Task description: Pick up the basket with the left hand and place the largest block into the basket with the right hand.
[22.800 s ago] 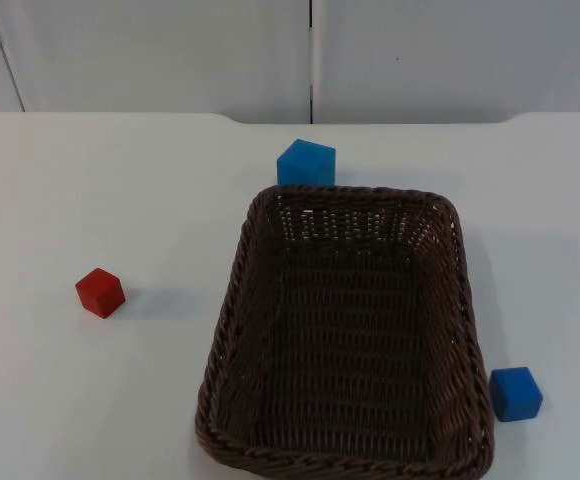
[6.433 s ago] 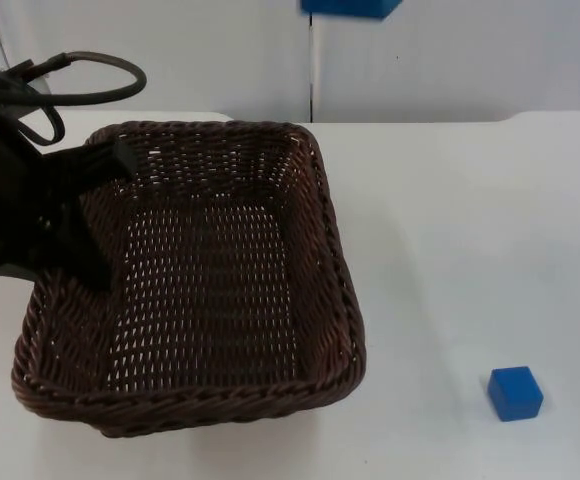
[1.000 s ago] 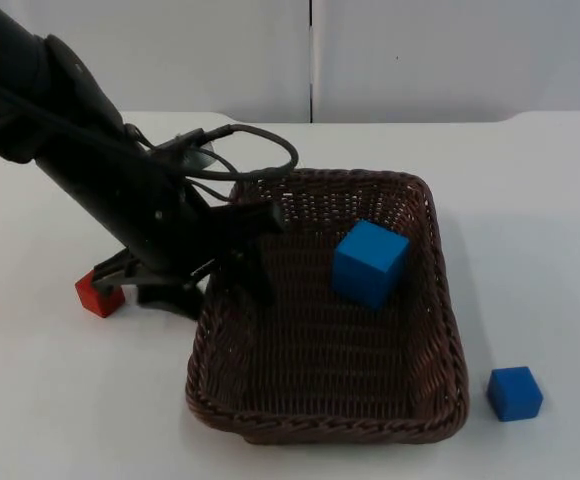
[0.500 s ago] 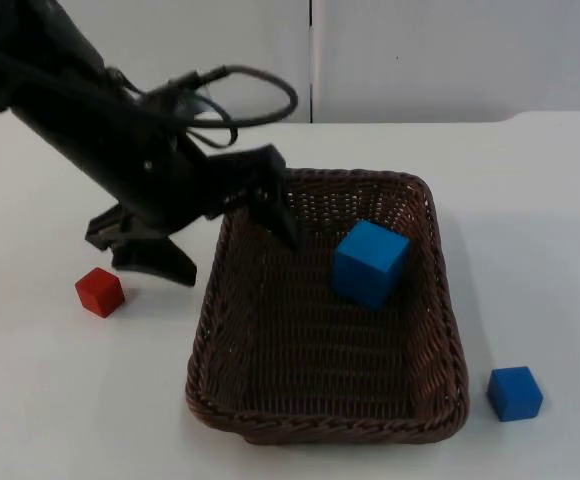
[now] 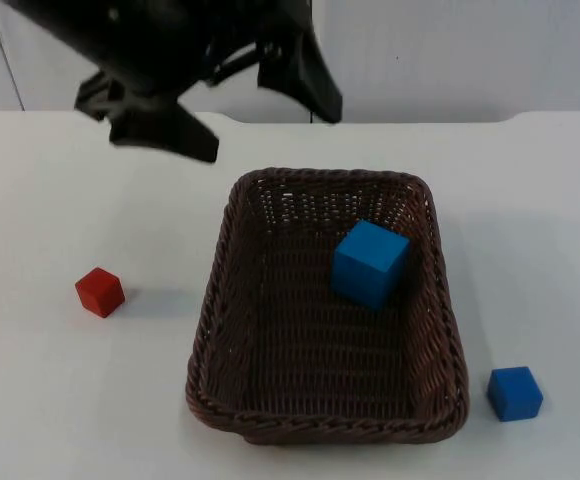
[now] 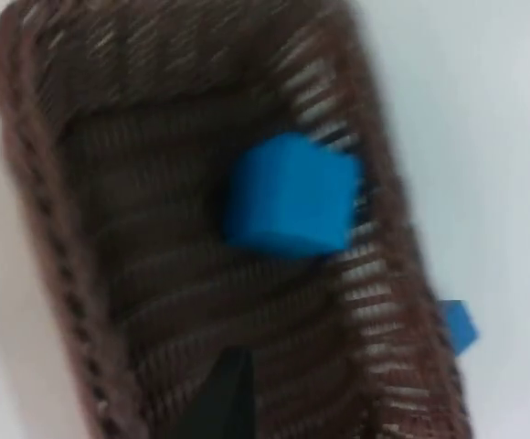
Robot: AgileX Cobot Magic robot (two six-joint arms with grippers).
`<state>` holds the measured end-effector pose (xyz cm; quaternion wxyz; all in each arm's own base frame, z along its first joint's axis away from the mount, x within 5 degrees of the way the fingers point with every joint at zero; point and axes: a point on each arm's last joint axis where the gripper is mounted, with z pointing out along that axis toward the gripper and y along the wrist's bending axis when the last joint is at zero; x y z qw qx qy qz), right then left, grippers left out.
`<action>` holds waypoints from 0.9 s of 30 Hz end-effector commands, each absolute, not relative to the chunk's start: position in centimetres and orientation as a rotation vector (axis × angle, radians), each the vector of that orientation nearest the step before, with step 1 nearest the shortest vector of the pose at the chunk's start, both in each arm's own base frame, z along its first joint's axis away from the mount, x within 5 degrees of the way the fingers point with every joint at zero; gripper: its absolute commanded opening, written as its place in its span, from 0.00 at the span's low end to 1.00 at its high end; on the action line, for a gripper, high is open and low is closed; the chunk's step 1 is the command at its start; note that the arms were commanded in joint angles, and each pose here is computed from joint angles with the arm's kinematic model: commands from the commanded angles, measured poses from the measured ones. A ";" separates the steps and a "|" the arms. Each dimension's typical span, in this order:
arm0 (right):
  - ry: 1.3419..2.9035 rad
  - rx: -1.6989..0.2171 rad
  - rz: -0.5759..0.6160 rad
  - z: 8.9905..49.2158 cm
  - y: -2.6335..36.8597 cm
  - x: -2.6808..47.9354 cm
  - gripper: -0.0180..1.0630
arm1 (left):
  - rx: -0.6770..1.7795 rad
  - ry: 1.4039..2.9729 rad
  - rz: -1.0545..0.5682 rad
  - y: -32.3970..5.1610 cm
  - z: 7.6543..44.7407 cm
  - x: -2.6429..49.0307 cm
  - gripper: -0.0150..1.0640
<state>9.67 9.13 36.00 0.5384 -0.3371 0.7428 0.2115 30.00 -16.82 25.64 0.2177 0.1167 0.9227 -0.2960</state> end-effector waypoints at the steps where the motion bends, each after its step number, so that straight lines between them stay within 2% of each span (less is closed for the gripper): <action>1: 1.759 -0.793 0.512 36.0 9.1 9.6 0.68 | 0.391 2.513 -0.814 -17.1 27.2 29.1 0.99; 10: 1.820 -0.815 0.519 35.5 9.0 9.3 0.68 | 0.577 2.364 -0.789 -17.5 32.2 24.4 0.99; 21: 1.851 -0.838 0.518 35.2 8.9 9.0 0.68 | 0.647 2.254 -0.736 -16.1 35.8 21.2 0.99; 27: 1.814 -0.831 0.524 35.7 8.1 7.9 0.68 | 0.701 2.185 -0.668 -14.5 37.7 19.2 0.99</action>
